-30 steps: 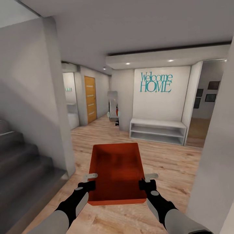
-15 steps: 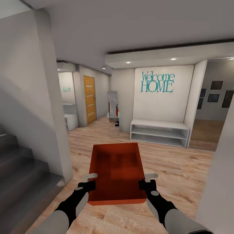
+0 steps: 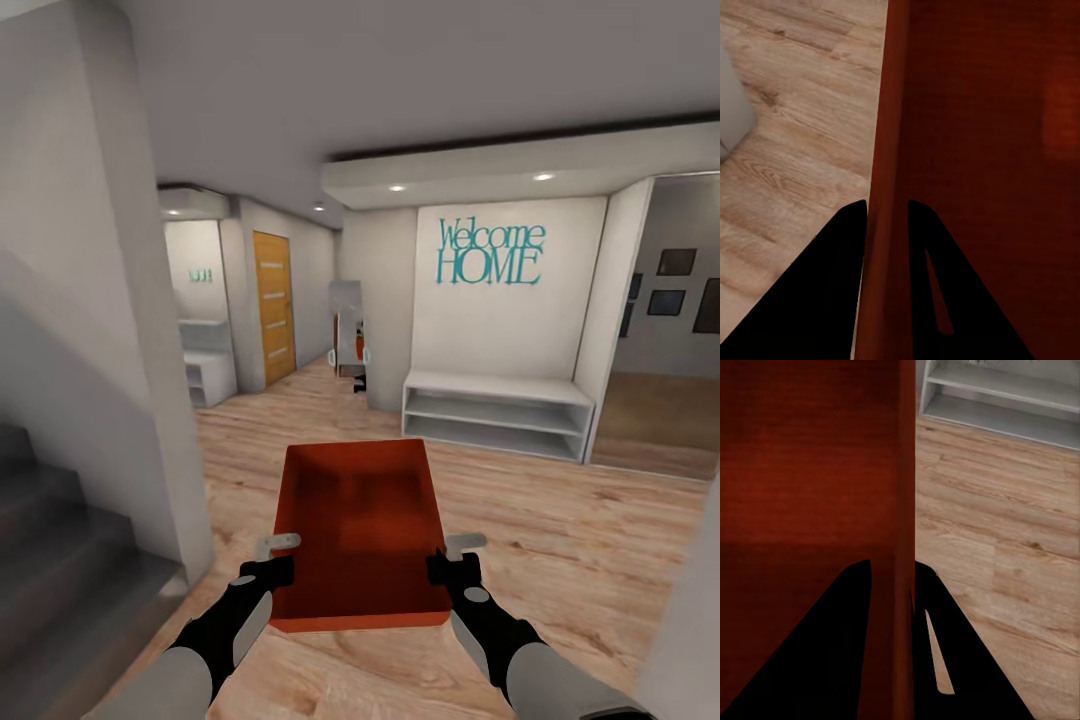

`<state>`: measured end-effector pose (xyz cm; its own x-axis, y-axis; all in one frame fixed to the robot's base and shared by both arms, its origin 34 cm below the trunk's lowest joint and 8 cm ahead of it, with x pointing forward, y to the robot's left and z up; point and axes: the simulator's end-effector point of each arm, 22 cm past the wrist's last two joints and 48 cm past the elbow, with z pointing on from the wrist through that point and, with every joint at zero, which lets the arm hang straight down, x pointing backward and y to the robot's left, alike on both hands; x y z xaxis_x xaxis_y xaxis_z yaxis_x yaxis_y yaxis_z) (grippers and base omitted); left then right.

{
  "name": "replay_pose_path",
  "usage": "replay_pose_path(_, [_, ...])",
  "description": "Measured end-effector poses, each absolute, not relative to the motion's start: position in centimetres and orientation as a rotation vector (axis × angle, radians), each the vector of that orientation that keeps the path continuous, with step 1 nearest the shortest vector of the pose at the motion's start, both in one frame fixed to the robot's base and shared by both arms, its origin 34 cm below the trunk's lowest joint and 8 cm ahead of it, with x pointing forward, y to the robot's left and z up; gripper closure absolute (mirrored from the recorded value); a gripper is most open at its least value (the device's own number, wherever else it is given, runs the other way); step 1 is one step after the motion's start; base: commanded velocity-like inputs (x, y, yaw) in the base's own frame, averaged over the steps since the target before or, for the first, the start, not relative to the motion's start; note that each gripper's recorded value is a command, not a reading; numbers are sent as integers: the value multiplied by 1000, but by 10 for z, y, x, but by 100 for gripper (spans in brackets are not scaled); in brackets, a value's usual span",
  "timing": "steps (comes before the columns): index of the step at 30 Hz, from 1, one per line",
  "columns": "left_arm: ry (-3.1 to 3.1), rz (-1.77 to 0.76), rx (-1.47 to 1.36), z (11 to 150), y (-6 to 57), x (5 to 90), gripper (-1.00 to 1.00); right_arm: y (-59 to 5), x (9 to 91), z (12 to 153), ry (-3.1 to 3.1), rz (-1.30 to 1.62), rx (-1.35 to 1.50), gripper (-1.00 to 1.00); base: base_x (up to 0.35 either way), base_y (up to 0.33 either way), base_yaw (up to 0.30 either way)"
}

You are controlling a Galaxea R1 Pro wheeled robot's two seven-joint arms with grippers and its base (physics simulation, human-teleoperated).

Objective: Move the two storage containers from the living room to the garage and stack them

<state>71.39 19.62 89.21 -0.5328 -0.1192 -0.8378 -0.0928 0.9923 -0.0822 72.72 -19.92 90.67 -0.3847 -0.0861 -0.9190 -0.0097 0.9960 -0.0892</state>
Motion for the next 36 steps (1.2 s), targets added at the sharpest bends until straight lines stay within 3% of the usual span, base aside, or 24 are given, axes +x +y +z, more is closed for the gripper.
replay_pose_path(36, [2136,-33,-147,892,196,714,100,-199,727,907,1965,-81,-67,100,322,0,0])
